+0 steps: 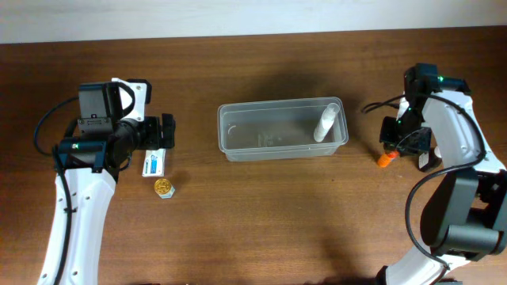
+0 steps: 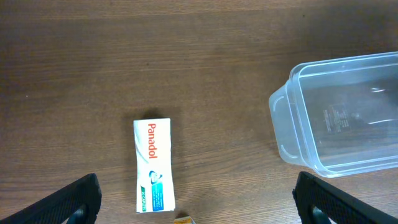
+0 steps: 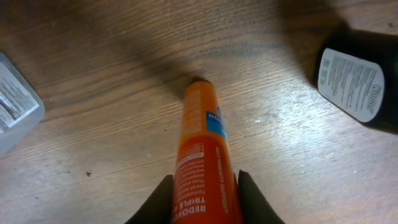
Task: Pack container
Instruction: 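Reach the right gripper to the orange tube and grasp it, then place the orange tube upright in the container beside the spray bottle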
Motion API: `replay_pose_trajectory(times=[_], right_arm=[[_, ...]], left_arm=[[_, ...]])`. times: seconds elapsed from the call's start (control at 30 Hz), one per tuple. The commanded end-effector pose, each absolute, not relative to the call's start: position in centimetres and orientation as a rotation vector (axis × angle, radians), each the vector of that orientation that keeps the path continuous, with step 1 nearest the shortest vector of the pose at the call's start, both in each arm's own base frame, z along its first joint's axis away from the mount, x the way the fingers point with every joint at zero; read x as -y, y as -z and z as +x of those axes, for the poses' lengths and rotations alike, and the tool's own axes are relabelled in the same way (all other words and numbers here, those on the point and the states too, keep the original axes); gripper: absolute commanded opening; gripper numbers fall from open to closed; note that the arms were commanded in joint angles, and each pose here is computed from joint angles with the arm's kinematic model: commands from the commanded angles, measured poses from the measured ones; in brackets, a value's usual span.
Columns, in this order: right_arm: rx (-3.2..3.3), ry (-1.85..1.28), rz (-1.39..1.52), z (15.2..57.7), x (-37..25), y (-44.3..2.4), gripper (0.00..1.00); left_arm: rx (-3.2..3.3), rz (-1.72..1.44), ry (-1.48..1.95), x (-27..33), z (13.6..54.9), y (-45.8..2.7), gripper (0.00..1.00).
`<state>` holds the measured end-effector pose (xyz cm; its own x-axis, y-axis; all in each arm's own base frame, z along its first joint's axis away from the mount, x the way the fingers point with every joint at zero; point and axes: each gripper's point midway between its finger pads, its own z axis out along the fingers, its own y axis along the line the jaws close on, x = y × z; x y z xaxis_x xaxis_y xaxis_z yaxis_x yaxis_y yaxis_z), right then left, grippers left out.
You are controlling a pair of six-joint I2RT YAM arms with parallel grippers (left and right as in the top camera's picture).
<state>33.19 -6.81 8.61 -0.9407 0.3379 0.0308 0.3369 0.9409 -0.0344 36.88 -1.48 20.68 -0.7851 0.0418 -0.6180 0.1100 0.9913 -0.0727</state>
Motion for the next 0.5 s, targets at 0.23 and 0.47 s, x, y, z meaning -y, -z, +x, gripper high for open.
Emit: replay_pose_trajectory(times=[0.23, 0.47], right_arm=[[3.258, 0.137, -0.331, 34.7, 4.0, -17.3, 0.13], [3.458, 0.238, 0.048, 34.1, -2.6, -24.5, 0.15]], left_arm=[[-2.455, 0.088, 0.129, 1.2, 37.3, -21.4, 0.99], [-2.452, 0.088, 0.129, 1.2, 37.4, -21.4, 0.99]])
